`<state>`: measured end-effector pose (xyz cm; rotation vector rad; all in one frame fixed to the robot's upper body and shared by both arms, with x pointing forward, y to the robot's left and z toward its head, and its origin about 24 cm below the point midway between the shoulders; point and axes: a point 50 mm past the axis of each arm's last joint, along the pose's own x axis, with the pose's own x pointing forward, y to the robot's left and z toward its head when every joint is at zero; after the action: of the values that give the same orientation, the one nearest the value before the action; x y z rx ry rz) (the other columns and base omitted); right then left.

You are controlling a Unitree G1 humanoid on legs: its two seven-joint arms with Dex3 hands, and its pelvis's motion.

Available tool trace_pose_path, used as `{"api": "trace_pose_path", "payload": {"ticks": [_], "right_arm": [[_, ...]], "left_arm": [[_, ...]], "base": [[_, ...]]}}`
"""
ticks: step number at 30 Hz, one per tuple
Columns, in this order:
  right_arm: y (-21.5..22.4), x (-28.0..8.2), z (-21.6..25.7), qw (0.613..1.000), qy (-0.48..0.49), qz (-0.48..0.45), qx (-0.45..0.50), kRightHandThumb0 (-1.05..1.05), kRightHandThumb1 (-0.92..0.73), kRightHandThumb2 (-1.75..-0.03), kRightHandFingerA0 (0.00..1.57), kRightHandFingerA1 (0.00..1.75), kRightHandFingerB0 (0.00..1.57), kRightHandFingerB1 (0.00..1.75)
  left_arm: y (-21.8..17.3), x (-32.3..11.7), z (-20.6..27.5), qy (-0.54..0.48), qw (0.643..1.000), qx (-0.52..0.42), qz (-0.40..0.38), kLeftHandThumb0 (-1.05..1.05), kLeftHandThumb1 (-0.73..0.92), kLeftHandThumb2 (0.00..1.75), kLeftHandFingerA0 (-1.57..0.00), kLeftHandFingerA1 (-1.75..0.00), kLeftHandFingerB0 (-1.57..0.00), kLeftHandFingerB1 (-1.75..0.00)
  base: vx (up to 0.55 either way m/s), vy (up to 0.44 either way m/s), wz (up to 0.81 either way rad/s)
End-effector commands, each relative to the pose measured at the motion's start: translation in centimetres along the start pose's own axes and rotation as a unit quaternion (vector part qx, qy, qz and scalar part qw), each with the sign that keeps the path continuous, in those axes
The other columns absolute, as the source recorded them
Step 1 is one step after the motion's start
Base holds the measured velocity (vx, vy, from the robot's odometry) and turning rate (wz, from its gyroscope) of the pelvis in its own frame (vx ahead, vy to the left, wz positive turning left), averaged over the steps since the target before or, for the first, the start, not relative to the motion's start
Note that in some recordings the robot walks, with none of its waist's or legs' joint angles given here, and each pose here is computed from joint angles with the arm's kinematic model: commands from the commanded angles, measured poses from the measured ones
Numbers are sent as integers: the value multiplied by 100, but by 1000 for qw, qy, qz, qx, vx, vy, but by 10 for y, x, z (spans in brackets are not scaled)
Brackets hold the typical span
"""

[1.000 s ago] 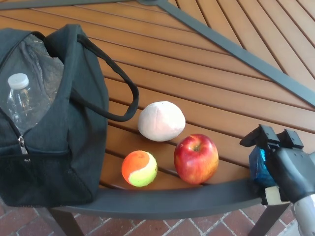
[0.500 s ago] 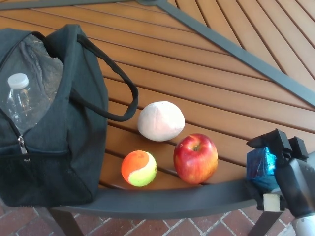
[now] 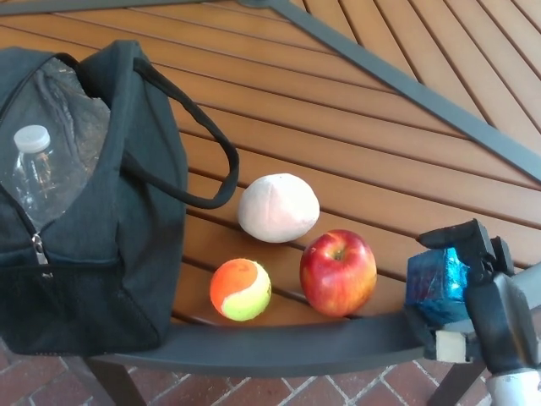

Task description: Pick up a rubric cube, an apple, a tennis ball, a soft toy, a bottle from the table and put it into the lunch box one by one

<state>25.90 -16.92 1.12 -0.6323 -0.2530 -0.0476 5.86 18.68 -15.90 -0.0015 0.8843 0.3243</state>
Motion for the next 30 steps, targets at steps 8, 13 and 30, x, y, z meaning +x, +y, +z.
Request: {"api": "trace_pose_path", "payload": {"ticks": [8, 13, 30], "right_arm": [[-20, 70, 102, 979, -169, -60, 93, 6, -35, -137, 100, 158, 101, 142], [-30, 84, 125, 968, -230, -62, 82, 2, -38, -135, 100, 158, 100, 146], [12, 104, 230, 930, -356, 56, 69, 14, -40, -124, 83, 173, 85, 158]], "left_arm": [[0, 1, 3, -7, 1000, -10, 16, -9, 63, 83, -108, -104, -97, -103], [-2, 1, 4, -9, 1000, 0, 17, -10, 65, 83, -105, -104, -95, -102], [-12, 1, 5, -9, 1000, -1, 3, -10, 63, 83, -106, -106, -95, -104]], "base": [[0, 0, 0], [0, 0, 0], [0, 0, 0]]}}
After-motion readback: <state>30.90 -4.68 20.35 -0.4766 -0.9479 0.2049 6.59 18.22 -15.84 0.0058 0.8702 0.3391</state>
